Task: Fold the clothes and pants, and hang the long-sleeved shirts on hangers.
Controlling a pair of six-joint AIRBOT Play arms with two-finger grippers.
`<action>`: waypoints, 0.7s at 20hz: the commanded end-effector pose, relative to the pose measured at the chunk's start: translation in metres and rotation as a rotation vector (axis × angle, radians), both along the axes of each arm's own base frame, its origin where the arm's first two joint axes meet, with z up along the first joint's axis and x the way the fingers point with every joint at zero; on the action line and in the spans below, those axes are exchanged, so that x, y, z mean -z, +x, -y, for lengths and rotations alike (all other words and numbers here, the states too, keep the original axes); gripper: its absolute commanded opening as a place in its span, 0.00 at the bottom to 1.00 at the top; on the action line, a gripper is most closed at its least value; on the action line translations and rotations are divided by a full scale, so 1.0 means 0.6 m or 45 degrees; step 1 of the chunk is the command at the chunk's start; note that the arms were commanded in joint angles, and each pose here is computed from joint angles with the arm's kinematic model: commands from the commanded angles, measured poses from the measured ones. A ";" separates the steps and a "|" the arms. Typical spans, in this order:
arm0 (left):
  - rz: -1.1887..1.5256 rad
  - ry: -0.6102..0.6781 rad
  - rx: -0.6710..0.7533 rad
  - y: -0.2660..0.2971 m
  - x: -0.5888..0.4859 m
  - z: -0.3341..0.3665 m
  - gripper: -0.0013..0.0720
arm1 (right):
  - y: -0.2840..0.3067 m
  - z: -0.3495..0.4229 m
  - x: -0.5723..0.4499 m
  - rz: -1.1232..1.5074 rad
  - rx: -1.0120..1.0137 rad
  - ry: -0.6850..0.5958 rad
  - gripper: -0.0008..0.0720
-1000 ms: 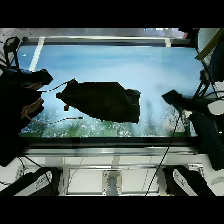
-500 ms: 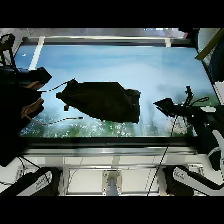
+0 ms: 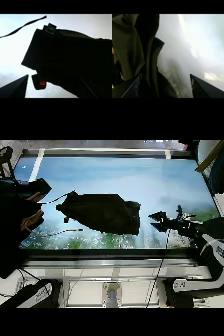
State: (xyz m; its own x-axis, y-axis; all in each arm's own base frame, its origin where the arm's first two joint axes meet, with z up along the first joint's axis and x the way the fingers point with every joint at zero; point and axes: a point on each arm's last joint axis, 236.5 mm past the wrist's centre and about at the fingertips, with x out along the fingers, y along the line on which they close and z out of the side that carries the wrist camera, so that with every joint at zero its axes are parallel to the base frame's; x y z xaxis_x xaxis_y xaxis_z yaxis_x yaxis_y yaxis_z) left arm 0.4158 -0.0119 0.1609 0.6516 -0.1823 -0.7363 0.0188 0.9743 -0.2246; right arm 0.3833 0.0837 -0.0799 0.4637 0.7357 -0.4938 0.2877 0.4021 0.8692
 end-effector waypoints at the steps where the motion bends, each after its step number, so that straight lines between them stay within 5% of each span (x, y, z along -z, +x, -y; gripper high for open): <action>1: -0.001 -0.006 -0.009 0.000 0.000 -0.001 0.96 | 0.024 -0.059 0.017 -0.001 -0.105 0.092 0.97; 12: -0.001 -0.005 -0.008 0.000 0.000 -0.001 0.96 | 0.051 -0.203 0.024 -0.081 -0.473 0.006 0.94; 13: -0.001 -0.005 -0.008 0.000 0.000 -0.001 0.96 | 0.050 -0.209 0.022 -0.073 -0.492 -0.004 0.87; 14: -0.001 -0.005 -0.008 0.000 0.000 -0.001 0.96 | 0.052 -0.214 0.016 -0.060 -0.505 -0.003 0.71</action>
